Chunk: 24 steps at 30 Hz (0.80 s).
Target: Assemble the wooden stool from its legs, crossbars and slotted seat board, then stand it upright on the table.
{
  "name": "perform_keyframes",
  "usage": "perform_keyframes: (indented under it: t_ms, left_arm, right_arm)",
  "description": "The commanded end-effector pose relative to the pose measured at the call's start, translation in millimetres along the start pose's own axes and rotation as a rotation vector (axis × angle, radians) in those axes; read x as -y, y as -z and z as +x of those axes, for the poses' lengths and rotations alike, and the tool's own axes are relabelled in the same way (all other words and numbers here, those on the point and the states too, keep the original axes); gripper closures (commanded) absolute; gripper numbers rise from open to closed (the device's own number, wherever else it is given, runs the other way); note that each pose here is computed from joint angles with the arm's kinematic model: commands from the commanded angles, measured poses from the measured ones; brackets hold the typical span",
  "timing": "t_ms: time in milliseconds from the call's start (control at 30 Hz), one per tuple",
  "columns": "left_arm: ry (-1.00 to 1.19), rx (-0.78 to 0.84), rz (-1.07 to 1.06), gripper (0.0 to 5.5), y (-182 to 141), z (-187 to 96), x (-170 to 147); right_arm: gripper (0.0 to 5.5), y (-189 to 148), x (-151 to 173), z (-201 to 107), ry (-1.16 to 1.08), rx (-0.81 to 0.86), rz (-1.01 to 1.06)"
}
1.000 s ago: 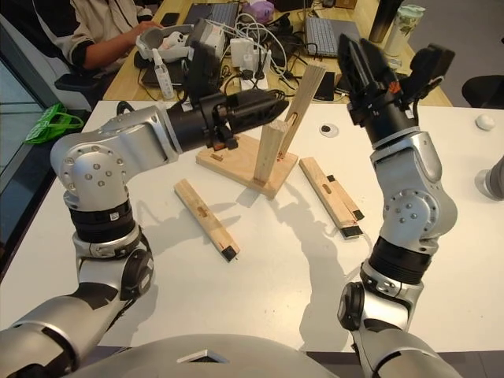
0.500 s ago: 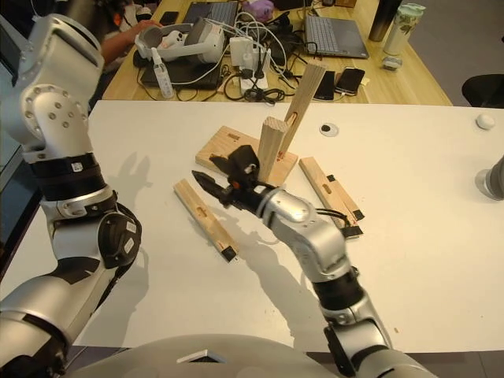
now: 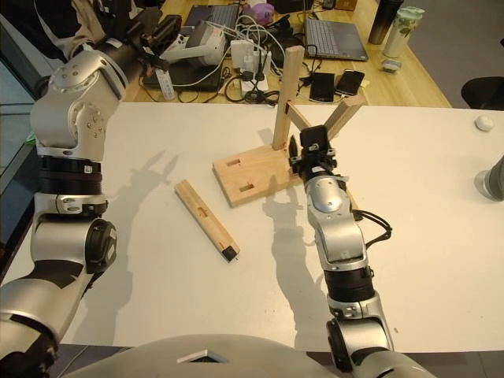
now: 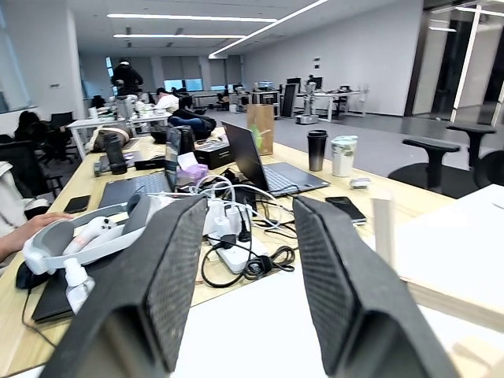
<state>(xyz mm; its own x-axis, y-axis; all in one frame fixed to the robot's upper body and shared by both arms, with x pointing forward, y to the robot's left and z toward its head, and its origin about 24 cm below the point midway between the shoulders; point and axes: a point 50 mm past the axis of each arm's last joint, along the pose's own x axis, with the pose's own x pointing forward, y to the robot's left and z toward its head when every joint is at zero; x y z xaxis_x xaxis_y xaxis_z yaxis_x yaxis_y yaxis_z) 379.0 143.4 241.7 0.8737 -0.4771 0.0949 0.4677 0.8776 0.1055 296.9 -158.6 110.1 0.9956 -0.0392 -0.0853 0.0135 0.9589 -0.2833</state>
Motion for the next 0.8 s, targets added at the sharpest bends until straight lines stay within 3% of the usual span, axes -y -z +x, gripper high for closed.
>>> perform_keyframes:
  t_ms: [33, 167, 267, 467, 633, 800]
  left_arm:
    - [0.048, -0.026, 0.055, 3.50, 7, 2, 13]
    - [0.039, -0.034, 0.048, 3.50, 14, -1, 18]
    - [0.029, -0.031, 0.074, 3.50, 16, -5, 21]
    - [-0.003, -0.024, 0.134, 3.50, 18, -15, 23]
    - [-0.029, -0.029, 0.153, 3.50, 22, -25, 21]
    - [-0.063, -0.031, 0.144, 3.50, 23, -30, 13]
  right_arm:
    - [2.99, 2, -7, 8, -0.057, -0.043, 0.053]
    - [2.99, 13, -59, 3, -0.367, -0.206, 0.146]
    - [2.99, 29, -69, 0, -0.436, -0.352, 0.125]
    - [2.99, 72, -31, -21, -0.648, -0.614, -0.024]
    - [2.99, 85, 3, -58, -0.955, -0.692, -0.203]
    - [2.99, 96, 39, -59, -0.953, -0.702, -0.409]
